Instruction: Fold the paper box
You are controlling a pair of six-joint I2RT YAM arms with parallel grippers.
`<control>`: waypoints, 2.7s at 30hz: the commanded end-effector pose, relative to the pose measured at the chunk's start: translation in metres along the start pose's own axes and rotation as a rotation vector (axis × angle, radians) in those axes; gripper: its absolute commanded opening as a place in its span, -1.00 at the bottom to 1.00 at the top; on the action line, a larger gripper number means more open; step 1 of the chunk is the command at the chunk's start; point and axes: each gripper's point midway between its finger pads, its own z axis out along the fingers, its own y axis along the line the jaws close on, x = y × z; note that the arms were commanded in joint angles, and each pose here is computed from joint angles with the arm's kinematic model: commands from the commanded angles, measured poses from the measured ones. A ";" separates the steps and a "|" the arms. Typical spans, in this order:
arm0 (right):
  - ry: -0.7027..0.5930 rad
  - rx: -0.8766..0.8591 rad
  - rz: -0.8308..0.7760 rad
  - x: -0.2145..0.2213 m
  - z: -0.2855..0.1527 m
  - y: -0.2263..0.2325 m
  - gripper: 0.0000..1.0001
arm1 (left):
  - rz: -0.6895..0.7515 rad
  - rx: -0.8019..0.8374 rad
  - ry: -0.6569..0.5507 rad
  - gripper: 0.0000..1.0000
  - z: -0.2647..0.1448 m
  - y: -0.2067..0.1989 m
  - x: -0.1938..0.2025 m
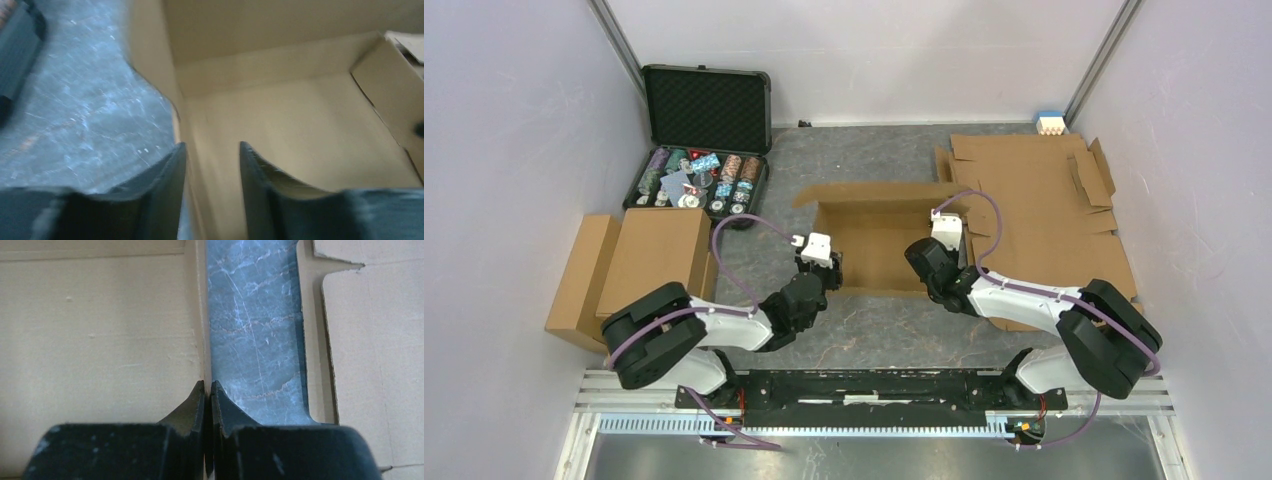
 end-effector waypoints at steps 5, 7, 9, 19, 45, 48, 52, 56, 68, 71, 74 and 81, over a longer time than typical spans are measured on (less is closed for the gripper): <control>-0.133 0.000 0.119 -0.031 0.002 0.004 -1.00 | -0.022 0.225 0.184 0.91 -0.038 -0.030 -0.004; -0.136 -0.007 0.118 -0.031 0.002 0.005 -1.00 | -0.038 0.260 0.205 0.99 -0.052 -0.026 -0.005; -0.138 -0.015 0.112 -0.031 0.002 0.006 -1.00 | -0.055 0.293 0.178 1.00 -0.064 -0.021 -0.008; -0.138 -0.027 0.084 -0.027 0.004 0.007 -1.00 | -0.244 0.203 -0.022 1.00 -0.022 0.044 -0.079; -0.140 -0.032 0.067 -0.027 0.004 0.007 -1.00 | -0.427 0.040 0.168 0.94 0.205 0.122 -0.124; -0.133 -0.032 0.060 -0.025 0.005 0.007 -1.00 | -0.419 0.017 0.317 0.89 0.223 0.123 -0.102; -0.136 -0.028 0.060 -0.026 0.005 0.006 -1.00 | -0.479 -0.054 0.579 0.70 0.239 0.128 -0.066; -0.142 -0.027 0.059 -0.028 0.005 0.006 -1.00 | -0.530 -0.039 0.704 0.52 0.247 0.124 -0.043; -0.142 -0.045 0.060 -0.029 0.003 0.008 -1.00 | -0.625 0.116 0.782 0.23 0.255 0.094 -0.019; -0.150 -0.049 0.060 -0.029 0.003 0.007 -1.00 | -0.647 0.187 0.748 -0.02 0.260 0.083 -0.026; -0.145 -0.049 0.055 -0.028 0.003 0.008 -1.00 | -0.615 0.210 0.715 -0.33 0.261 0.083 -0.037; -0.141 -0.045 0.050 -0.029 0.003 0.008 -1.00 | -0.438 0.230 0.633 -0.96 0.246 0.074 -0.070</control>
